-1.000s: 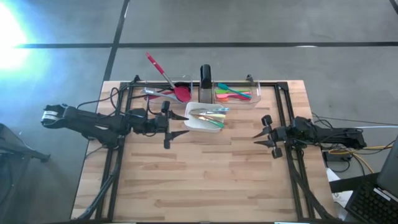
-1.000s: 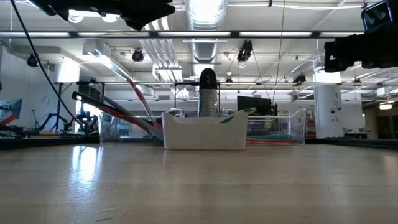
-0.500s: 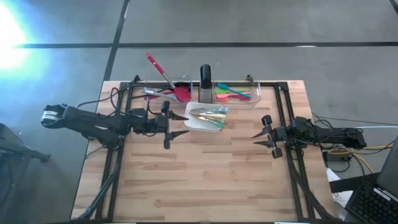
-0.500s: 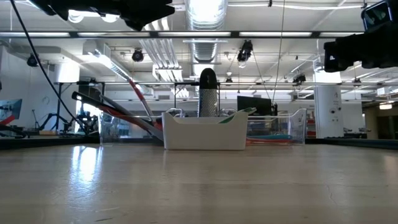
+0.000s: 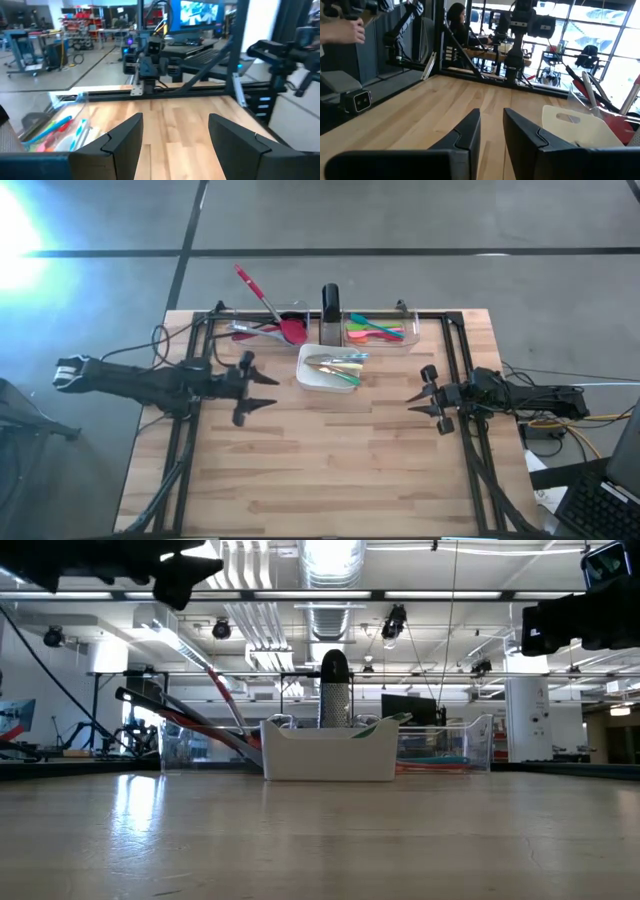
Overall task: Pick & Place Kitchen Items
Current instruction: Return to Home Position
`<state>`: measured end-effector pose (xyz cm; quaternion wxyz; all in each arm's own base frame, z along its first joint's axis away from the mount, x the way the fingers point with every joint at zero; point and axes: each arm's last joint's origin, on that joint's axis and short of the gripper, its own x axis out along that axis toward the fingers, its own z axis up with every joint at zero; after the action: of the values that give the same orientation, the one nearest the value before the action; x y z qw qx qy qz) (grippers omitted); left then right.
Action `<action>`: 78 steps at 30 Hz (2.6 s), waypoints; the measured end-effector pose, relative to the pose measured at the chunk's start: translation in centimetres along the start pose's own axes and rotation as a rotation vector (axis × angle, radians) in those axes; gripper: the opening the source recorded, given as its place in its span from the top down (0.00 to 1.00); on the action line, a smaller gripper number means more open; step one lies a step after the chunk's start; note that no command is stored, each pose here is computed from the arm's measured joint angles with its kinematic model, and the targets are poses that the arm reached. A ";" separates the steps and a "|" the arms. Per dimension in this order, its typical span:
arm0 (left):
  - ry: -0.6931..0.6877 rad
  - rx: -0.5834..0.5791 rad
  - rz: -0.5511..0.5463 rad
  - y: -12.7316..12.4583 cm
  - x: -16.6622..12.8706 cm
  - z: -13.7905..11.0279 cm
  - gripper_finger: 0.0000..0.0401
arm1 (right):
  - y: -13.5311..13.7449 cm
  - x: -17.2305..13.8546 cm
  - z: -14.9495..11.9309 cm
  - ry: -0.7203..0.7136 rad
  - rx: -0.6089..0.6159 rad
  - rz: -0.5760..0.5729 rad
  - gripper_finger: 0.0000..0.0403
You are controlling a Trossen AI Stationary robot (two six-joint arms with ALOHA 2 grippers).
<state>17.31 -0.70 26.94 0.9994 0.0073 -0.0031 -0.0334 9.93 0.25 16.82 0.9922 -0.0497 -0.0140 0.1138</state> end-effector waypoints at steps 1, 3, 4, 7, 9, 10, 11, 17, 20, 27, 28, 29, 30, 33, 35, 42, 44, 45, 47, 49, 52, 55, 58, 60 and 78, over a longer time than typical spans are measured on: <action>-0.008 -0.001 -0.011 -0.1 -0.6 -0.5 0.43 | 0.0 0.0 0.0 0.000 0.000 0.000 0.81; -0.028 0.000 -0.024 -0.1 -1.7 -1.3 0.43 | 0.0 0.0 0.0 0.000 0.000 0.000 0.82; -0.041 0.001 -0.034 -0.2 -2.3 -1.7 0.43 | 0.0 0.0 0.0 0.000 0.000 0.000 0.82; -0.080 -0.004 -0.047 -0.3 -3.6 -2.5 0.43 | 0.0 0.0 0.0 0.000 0.000 0.000 0.82; -0.089 -0.011 -0.067 -0.4 -4.4 -3.2 0.43 | 0.0 0.0 0.0 0.000 0.000 0.000 0.81; -0.088 -0.011 -0.080 -0.4 -4.8 -3.6 0.43 | 0.0 0.0 0.0 0.000 0.000 0.000 0.81; -0.088 -0.010 -0.091 -0.5 -5.1 -4.0 0.43 | 0.0 0.0 0.0 0.000 0.000 0.000 0.80; -0.124 -0.006 -0.101 -0.6 -6.5 -6.0 0.43 | 0.0 0.0 0.0 0.000 0.000 0.000 0.78; -0.116 0.010 -0.099 -0.6 -6.9 -6.9 0.43 | 0.0 0.0 0.0 0.000 0.000 0.000 0.77; -0.097 0.033 -0.096 -0.6 -7.2 -8.8 0.43 | 0.0 0.0 0.0 -0.001 0.000 0.000 0.76; -0.084 0.045 -0.095 -0.6 -7.2 -9.0 0.43 | 0.0 0.0 0.0 -0.001 0.000 0.000 0.77; -0.078 0.058 -0.094 -0.6 -7.3 -9.1 0.43 | 0.0 0.0 0.0 -0.001 0.000 0.000 0.77; -0.075 0.073 -0.094 -0.6 -7.3 -9.2 0.43 | 0.0 0.0 0.0 0.000 0.000 0.000 0.78; -0.060 0.095 -0.093 -0.6 -7.3 -9.6 0.43 | 0.0 0.0 0.0 -0.001 0.000 0.000 0.79; -0.036 0.113 -0.081 -0.6 -7.4 -9.9 0.43 | 0.0 0.0 0.0 -0.001 0.000 0.000 0.80; -0.035 0.087 -0.068 -0.6 -7.7 -10.0 0.43 | 0.0 0.0 0.0 0.000 0.000 0.000 0.83; -0.043 0.087 -0.070 -0.6 -7.7 -9.9 0.43 | 0.0 0.0 0.0 0.000 0.000 0.000 0.83; -0.049 0.088 -0.070 -0.6 -7.7 -9.9 0.43 | 0.0 0.0 0.0 0.000 0.000 0.000 0.83; -0.048 0.087 -0.071 -0.6 -7.7 -9.9 0.43 | 0.0 0.0 0.0 0.000 0.000 0.000 0.82; -0.047 0.086 -0.071 -0.6 -7.7 -9.9 0.43 | 0.0 0.0 0.0 0.000 0.000 0.000 0.81; -0.044 0.085 -0.072 -0.6 -7.7 -9.9 0.43 | 0.0 0.0 0.0 0.000 0.000 0.000 0.80; -0.044 0.085 -0.072 -0.6 -7.7 -9.9 0.43 | 0.0 0.0 0.0 0.000 0.000 0.000 0.79; -0.044 0.085 -0.072 -0.6 -7.7 -9.9 0.43 | 0.0 0.0 0.0 0.000 0.000 0.000 0.78; -0.044 0.085 -0.072 -0.6 -7.7 -9.9 0.43 | 0.0 0.0 0.0 0.000 0.000 0.000 0.77; -0.045 0.085 -0.072 -0.6 -7.7 -9.9 0.43 | 0.0 0.0 0.0 0.000 0.000 0.000 0.83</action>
<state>9.71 -0.64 16.97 0.9960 0.0492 -0.0266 -0.0693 9.93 0.25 16.82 0.9922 -0.0497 -0.0139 0.1136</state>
